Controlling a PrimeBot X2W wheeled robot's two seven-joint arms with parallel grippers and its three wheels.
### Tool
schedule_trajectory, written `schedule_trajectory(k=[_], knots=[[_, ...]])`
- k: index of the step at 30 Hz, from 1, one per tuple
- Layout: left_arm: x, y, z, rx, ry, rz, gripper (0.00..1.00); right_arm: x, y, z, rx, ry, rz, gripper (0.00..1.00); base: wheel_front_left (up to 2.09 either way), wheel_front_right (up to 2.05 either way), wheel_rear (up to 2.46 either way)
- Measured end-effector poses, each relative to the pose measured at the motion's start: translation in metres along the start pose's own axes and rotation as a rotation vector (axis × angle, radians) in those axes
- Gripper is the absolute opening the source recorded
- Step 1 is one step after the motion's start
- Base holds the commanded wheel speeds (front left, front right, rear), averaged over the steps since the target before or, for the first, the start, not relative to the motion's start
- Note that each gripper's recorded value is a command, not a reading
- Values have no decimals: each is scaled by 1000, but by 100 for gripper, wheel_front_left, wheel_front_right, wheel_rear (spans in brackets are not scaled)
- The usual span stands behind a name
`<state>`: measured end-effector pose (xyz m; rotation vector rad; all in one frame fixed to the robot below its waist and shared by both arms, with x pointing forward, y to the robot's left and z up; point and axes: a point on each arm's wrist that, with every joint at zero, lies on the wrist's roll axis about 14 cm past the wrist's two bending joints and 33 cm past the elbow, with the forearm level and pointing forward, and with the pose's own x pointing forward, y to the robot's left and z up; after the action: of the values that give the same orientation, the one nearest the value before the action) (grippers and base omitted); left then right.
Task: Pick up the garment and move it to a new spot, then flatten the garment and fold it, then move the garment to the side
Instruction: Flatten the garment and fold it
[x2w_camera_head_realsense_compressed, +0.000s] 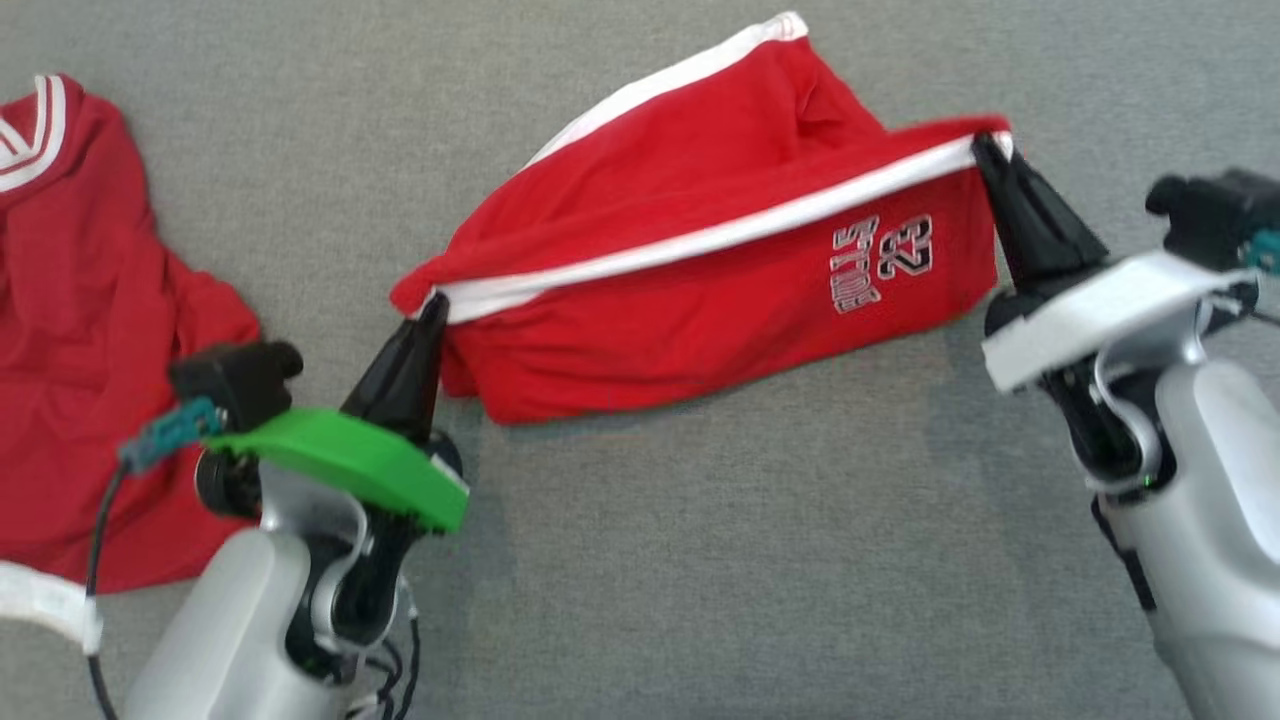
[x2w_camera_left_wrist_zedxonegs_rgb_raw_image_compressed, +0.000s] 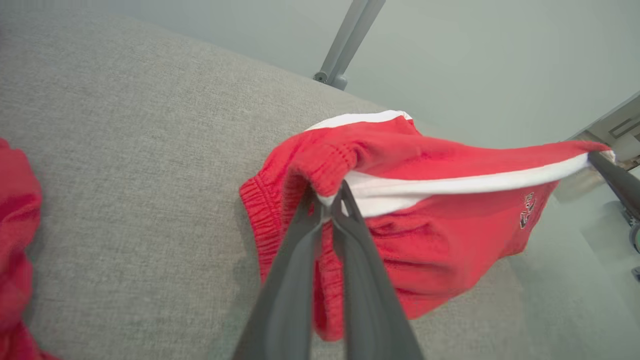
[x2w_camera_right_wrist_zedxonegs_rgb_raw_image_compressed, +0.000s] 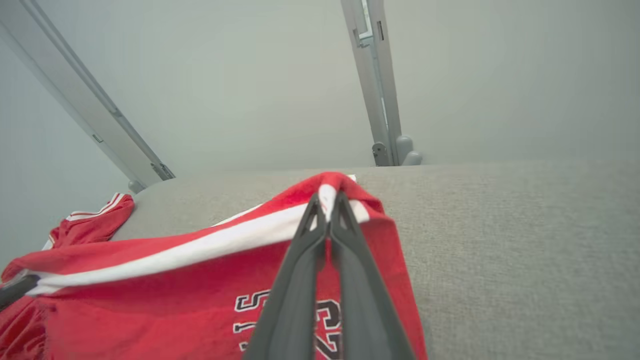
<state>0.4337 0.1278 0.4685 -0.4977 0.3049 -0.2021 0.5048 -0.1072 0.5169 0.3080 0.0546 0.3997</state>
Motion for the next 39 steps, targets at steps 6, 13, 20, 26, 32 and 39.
schedule_trajectory(k=[6, 13, 20, 26, 32, 39], knots=[[44, 23, 4, -53, 60, 56, 0, 84, 1, -15, -60, 80, 36, 0, 0, 0, 0], [67, 67, 1, -7, 119, 164, 0, 140, 15, -71, -60, 206, 68, 0, 0, 0, 0], [84, 88, -8, 16, 166, 205, 0, 162, 8, -99, -81, 266, 45, 0, 0, 0, 0], [95, 91, -16, 27, 171, 197, 8, 168, 5, -104, -113, 271, 44, 41, 0, 0, 0], [101, 91, -11, 68, 134, 172, 100, 170, 19, -101, -181, 291, 90, 100, 0, 0, 0], [98, 77, 8, 262, 16, 76, 100, 157, 10, -99, -358, 388, 128, 100, 0, 0, 0]])
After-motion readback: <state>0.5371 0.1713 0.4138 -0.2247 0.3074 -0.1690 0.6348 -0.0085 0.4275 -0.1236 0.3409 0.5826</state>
